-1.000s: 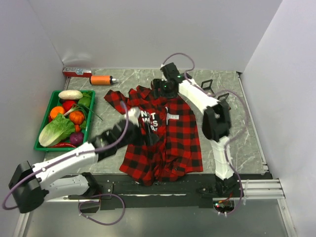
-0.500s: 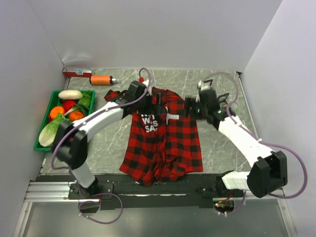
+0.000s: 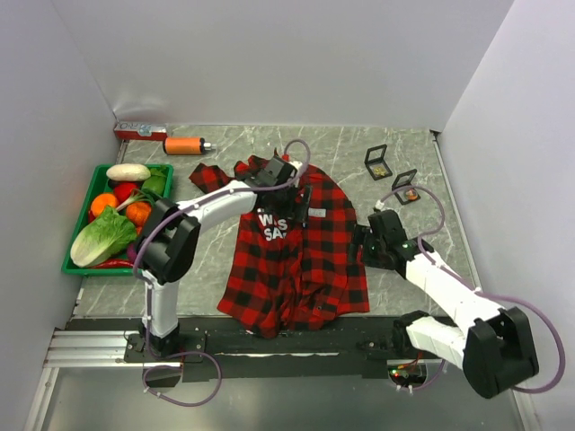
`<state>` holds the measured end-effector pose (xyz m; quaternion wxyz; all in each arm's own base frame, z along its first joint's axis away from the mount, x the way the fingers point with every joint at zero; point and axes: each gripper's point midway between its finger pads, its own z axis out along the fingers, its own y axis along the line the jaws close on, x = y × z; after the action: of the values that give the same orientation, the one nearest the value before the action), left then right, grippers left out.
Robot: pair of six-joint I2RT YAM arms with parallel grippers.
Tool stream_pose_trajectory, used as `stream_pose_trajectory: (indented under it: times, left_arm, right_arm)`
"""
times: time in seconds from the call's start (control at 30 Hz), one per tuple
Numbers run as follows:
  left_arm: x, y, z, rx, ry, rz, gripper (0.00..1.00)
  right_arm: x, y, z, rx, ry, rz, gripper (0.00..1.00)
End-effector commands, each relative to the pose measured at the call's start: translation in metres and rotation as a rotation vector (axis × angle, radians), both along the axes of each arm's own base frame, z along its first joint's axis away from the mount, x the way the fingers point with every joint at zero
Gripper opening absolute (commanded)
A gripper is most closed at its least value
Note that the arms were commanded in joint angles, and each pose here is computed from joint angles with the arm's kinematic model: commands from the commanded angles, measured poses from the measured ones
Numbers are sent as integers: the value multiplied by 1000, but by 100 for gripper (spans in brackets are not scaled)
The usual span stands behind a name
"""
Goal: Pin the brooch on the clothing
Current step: Adjust the crumpled clothing at the center of the board.
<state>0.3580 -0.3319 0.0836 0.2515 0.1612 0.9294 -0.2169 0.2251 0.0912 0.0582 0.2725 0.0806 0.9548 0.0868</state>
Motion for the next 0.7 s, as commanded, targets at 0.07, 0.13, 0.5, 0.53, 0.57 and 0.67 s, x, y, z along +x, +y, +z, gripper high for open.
stream_pose_trajectory:
  times: [0.07, 0.13, 0.5, 0.53, 0.57, 0.67]
  left_arm:
    - [18, 6, -14, 122, -71, 3, 96]
    - [18, 6, -20, 130, -64, 0, 97]
    - [10, 1, -48, 118, -3, -30, 70]
    - [9, 2, -48, 120, -3, -31, 68]
    - [9, 3, -48, 121, -3, -29, 67]
    - [8, 3, -49, 124, -3, -33, 67]
  right_arm:
    - [-5, -13, -3, -24, -1, -88, 84]
    - [-4, -13, -6, -32, 7, -90, 82]
    - [-8, -7, -35, -70, 101, -111, 66]
    - [-8, -5, -36, -68, 107, -109, 66]
    - [-9, -2, -40, -66, 122, -102, 66]
    - [-7, 7, -44, -54, 141, -83, 65]
